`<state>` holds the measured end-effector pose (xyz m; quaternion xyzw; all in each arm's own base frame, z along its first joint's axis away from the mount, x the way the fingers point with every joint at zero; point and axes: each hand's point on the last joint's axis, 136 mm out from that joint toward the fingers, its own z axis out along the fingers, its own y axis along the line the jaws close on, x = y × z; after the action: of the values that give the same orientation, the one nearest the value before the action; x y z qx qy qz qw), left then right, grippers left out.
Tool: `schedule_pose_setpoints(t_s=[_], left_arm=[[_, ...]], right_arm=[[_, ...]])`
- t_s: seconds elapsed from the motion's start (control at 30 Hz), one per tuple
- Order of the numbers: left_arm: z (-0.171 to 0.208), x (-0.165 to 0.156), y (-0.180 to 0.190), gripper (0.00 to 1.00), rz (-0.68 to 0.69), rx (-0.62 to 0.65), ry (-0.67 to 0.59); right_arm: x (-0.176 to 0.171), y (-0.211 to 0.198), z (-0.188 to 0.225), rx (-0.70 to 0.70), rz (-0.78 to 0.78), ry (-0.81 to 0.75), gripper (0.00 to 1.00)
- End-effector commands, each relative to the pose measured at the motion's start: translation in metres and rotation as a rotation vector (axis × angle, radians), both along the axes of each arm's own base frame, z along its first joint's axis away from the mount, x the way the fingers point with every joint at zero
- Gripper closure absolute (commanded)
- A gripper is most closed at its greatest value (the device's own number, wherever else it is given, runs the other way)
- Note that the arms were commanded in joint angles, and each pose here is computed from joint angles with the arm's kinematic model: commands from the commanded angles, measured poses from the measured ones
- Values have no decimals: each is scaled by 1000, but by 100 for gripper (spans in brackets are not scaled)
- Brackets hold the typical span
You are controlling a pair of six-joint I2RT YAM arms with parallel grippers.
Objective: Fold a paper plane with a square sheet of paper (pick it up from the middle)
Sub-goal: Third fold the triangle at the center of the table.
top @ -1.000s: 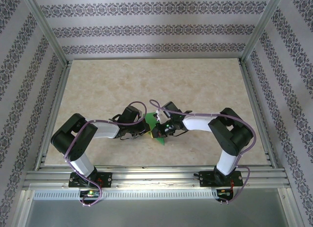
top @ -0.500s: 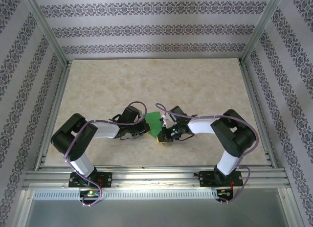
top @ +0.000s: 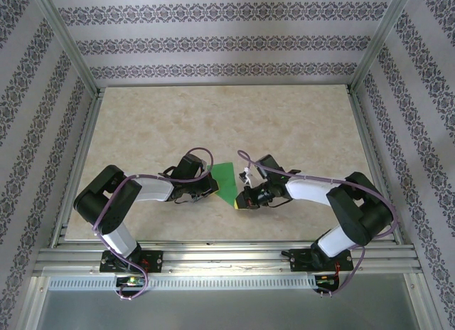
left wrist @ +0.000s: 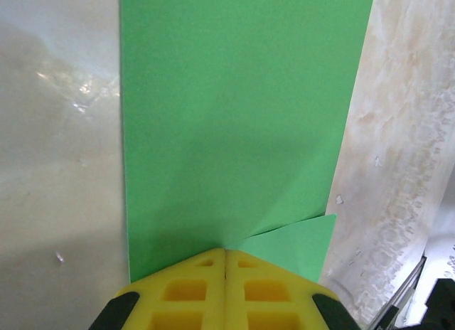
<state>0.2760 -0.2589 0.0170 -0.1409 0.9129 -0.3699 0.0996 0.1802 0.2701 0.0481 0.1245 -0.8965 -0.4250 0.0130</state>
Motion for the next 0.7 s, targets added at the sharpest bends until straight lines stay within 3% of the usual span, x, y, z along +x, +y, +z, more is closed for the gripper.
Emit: schedule_pose_setpoints(t_s=[0.0, 0.33, 0.47, 0.67], left_arm=[[-25, -16, 21, 100, 25, 117, 65], [-11, -10, 7, 100, -19, 66, 38], [10, -3, 3, 94, -31, 64, -4], [37, -2, -1, 94, -50, 82, -60]], right_arm=[[19, 15, 15, 53, -11, -26, 95], [23, -4, -40, -147, -55, 36, 100], [20, -6, -47, -165, -53, 57, 100], [22, -6, -46, -164, -64, 49, 100]])
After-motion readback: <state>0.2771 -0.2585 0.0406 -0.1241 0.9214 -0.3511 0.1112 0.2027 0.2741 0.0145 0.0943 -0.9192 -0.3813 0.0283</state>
